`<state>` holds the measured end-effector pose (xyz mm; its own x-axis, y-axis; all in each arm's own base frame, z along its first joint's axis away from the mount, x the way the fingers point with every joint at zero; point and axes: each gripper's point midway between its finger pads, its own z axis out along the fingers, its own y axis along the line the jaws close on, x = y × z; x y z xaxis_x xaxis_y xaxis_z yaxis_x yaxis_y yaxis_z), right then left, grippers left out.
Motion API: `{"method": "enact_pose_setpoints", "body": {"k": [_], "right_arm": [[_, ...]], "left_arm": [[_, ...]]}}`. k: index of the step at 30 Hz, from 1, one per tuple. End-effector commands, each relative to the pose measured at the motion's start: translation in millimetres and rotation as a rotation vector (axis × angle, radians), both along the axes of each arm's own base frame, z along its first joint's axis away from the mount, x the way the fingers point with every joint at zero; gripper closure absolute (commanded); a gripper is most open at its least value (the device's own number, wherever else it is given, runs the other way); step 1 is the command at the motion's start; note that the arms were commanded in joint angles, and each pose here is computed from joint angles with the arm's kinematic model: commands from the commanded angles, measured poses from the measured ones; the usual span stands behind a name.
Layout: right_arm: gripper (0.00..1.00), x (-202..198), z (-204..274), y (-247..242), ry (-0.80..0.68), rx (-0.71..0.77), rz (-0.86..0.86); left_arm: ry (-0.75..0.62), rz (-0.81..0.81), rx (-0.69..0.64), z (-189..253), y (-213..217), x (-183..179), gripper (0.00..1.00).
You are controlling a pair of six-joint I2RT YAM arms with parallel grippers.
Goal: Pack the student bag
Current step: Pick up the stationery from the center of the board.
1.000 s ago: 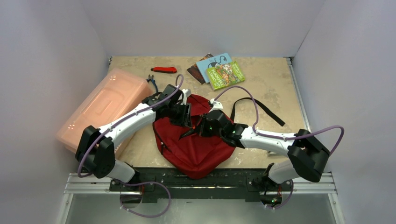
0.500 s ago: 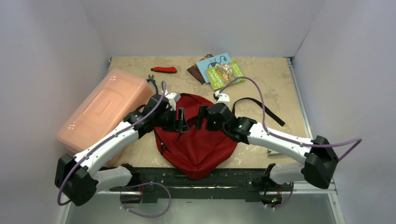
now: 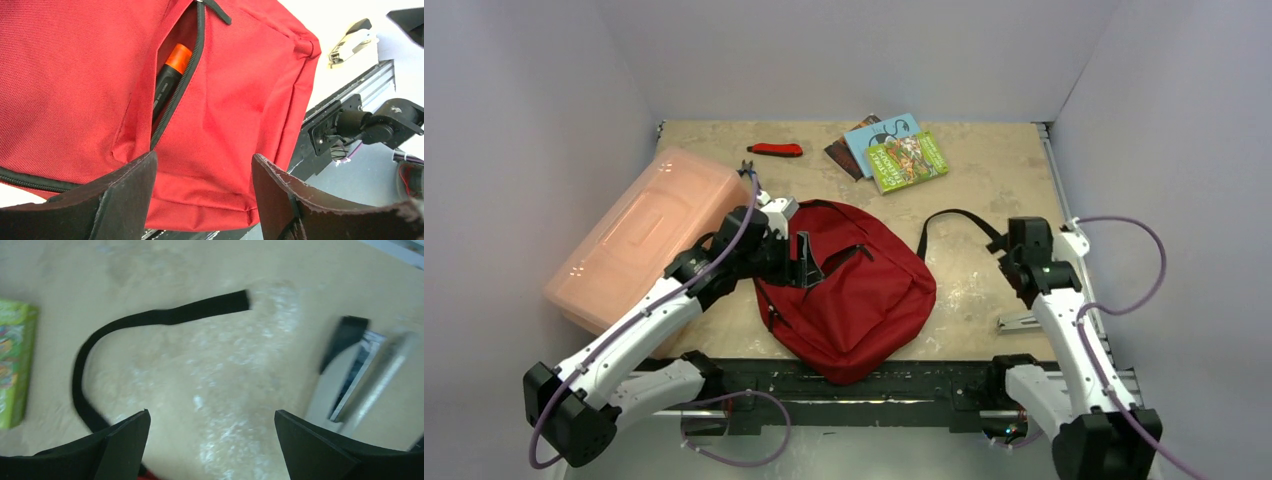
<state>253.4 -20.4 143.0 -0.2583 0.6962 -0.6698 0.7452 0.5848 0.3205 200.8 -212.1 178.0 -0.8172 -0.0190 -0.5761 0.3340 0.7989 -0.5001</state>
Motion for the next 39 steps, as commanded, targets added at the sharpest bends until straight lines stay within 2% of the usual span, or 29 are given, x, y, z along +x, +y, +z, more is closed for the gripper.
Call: {"method": "enact_pose_setpoints", "body": {"k": [1, 6, 10, 15, 25, 27, 31, 36, 39], "right_arm": [[0.01, -46, -42, -47, 0.143, 0.086, -0.234], [0.01, -62, -54, -71, 0.219, 0.075, -0.354], [0.01, -78, -67, -79, 0.335, 0.059, -0.444], [0.01, -85, -83, -78, 0.418, 0.085, -0.476], [0.01, -88, -92, -86, 0.412, 0.125, -0.529], [0.07, -86, -94, -86, 0.401, 0.13, -0.523], [0.11, -77, -97, -85, 0.323, 0.138, -0.491], [0.13, -75, -113, -79, 0.345, 0.171, -0.482], [0.16, -71, -113, -86, 0.351, 0.136, -0.477]], "left_arm": [[-0.038, -0.029, -0.066, 19, -4, -6, 0.31], [-0.027, -0.043, -0.08, 19, -4, -13, 0.29], [-0.025, -0.046, -0.096, 19, -3, -18, 0.28], [-0.033, -0.041, -0.113, 24, -2, -21, 0.28], [-0.03, -0.05, -0.135, 29, -6, -21, 0.27], [-0.026, -0.056, -0.137, 31, -7, -21, 0.27], [-0.025, -0.059, -0.144, 32, -9, -20, 0.27], [-0.012, -0.065, -0.168, 34, -15, -19, 0.27], [-0.004, -0.062, -0.176, 34, -16, -19, 0.27]]}}
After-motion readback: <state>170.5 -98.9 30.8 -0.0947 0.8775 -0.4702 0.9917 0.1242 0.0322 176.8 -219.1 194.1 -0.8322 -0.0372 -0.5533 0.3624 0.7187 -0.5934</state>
